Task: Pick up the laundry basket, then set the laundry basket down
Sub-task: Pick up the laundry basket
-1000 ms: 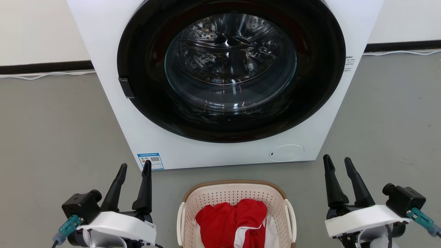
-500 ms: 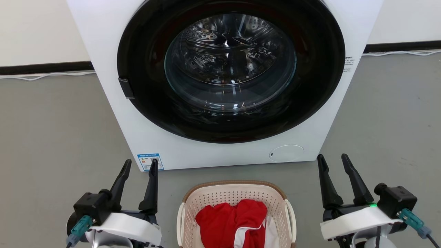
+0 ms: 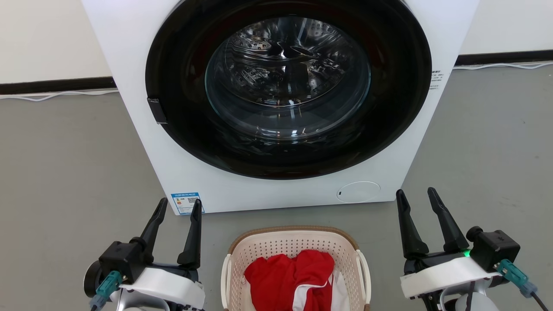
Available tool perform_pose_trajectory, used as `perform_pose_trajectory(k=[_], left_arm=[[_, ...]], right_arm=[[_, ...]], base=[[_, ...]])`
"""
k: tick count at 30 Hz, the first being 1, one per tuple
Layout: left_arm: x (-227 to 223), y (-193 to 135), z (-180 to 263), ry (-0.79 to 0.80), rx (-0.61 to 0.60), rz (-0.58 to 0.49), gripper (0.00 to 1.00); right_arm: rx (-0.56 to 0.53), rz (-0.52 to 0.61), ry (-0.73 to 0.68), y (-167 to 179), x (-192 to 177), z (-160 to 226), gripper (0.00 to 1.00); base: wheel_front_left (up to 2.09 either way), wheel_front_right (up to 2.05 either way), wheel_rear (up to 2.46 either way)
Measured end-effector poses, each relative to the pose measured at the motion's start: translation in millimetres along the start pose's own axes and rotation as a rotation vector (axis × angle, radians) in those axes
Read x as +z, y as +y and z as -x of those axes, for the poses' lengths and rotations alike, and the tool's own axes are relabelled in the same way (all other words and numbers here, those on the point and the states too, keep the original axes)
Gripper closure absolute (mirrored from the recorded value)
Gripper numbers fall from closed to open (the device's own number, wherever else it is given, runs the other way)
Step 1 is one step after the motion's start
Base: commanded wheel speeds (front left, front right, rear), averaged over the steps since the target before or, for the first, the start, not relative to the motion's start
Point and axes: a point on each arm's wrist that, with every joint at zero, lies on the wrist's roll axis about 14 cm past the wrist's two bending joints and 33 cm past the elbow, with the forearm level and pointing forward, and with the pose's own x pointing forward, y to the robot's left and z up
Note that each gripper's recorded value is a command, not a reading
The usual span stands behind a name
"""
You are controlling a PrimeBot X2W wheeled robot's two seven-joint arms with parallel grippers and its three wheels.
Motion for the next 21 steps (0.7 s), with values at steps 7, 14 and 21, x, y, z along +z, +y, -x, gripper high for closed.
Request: perform_pose_trajectory(k=[7, 14, 21], left_arm=[[0.4, -0.6, -0.2, -0.001, -0.002, 0.000, 0.00], [0.8, -2.0, -0.7, -0.002, -0.006, 0.000, 0.00], [-0.2, -4.7, -1.9, 0.000, -0.014, 0.002, 0.00]], right_arm=[[-0.006, 0.000, 0.000, -2.1, 0.0, 0.7, 0.00], [-0.010, 0.001, -0.001, -3.1, 0.7, 1.8, 0.00], [-0.017, 0.003, 0.001, -5.4, 0.2, 3.3, 0.00]], base=[[0.00, 0.00, 0.00], [0.00, 0.00, 0.00], [0.00, 0.00, 0.00]])
